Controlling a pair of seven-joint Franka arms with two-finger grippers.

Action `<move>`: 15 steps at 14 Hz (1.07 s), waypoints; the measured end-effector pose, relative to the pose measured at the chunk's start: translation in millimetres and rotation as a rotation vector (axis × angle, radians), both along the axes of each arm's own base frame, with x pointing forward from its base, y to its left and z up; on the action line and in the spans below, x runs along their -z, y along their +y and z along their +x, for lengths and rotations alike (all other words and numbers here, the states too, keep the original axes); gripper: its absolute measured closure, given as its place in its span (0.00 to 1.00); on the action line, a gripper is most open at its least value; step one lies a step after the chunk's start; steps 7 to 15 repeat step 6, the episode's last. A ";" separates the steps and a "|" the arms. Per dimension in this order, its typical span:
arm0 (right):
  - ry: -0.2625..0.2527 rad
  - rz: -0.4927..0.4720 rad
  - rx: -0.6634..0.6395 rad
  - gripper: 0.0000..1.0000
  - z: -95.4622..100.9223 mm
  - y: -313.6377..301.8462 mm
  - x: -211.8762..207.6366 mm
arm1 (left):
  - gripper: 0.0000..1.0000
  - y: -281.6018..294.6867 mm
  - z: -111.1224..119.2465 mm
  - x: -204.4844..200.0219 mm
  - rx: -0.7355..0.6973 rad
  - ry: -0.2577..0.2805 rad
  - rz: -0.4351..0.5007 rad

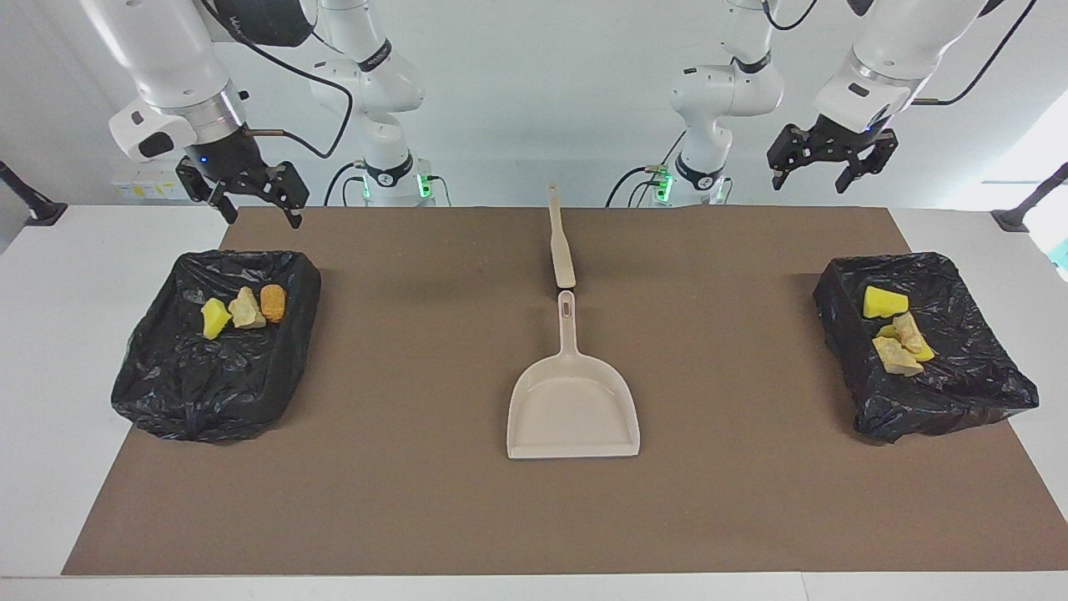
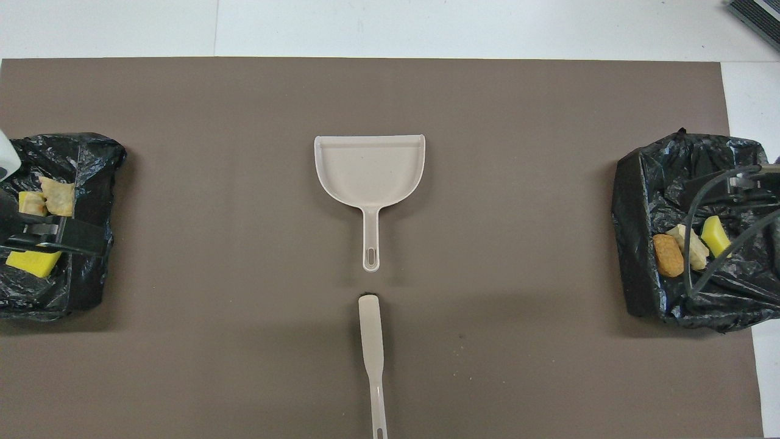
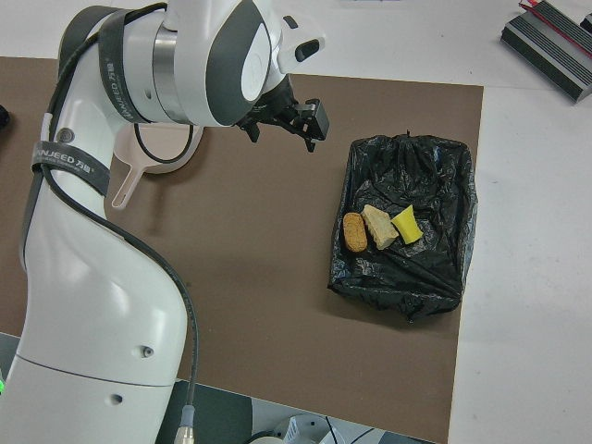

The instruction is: Sweep and dump trash in bin

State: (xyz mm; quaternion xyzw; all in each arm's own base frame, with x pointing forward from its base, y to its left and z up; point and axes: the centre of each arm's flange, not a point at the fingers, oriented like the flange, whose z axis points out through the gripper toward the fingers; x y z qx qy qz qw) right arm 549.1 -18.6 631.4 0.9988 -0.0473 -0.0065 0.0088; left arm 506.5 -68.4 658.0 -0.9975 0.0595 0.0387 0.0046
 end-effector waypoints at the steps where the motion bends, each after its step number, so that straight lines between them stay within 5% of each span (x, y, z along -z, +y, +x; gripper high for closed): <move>1: 0.000 0.000 0.000 0.00 0.0 0.0 0.0 | 0.00 -0.3 1.0 -0.5 0.000 -0.002 0.000; 15: 0.001 0.000 0.000 0.00 -0.2 0.0 0.1 | 0.00 -1.7 3.2 -1.0 0.003 -0.013 -0.002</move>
